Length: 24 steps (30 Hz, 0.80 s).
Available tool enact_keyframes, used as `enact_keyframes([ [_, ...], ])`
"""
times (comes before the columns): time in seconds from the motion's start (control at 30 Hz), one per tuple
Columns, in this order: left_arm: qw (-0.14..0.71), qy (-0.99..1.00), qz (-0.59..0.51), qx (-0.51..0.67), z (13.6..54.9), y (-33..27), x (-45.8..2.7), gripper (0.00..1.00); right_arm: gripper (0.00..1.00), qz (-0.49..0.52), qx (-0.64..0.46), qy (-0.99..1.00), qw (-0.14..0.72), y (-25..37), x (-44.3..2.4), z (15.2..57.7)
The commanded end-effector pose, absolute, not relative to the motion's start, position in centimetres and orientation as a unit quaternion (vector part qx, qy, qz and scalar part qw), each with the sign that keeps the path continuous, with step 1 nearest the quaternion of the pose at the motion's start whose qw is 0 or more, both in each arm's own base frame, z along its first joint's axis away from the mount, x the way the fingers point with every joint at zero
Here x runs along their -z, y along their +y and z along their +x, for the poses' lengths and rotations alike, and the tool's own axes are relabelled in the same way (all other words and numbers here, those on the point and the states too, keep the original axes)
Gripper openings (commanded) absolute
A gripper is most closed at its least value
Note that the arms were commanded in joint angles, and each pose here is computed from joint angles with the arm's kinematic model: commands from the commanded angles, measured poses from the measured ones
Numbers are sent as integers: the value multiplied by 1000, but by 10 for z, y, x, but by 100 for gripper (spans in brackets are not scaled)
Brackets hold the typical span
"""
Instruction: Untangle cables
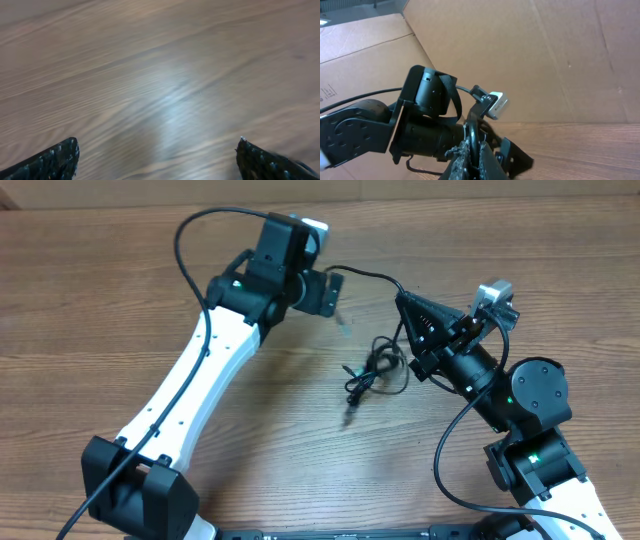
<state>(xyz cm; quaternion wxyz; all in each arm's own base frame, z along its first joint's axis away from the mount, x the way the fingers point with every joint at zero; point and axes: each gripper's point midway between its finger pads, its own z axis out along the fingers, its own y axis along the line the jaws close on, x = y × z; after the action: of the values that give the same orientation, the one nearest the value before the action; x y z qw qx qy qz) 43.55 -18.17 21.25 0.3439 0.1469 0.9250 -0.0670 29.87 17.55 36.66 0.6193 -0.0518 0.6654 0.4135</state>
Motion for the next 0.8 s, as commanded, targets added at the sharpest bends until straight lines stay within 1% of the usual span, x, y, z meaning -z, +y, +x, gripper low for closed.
enact_keyframes([
  [0.0,344,932,113,17,444,-154,-208,100,4,-58,-424,646,632,176,-387,291],
  [0.27,310,943,119,22,431,-152,-198,100,4,-34,-400,682,611,171,-363,301],
  [0.53,281,948,145,41,418,-158,-190,100,4,13,-337,741,581,156,-319,318],
  [0.63,272,948,158,50,413,-162,-188,100,4,25,-314,769,555,154,-295,324],
  [0.67,271,948,158,50,413,-161,-188,100,5,25,-312,774,550,154,-291,325],
  [0.7,271,948,158,50,413,-161,-188,100,9,26,-309,780,544,155,-286,326],
  [0.77,270,948,158,51,412,-161,-188,100,11,28,-297,801,519,155,-266,328],
])
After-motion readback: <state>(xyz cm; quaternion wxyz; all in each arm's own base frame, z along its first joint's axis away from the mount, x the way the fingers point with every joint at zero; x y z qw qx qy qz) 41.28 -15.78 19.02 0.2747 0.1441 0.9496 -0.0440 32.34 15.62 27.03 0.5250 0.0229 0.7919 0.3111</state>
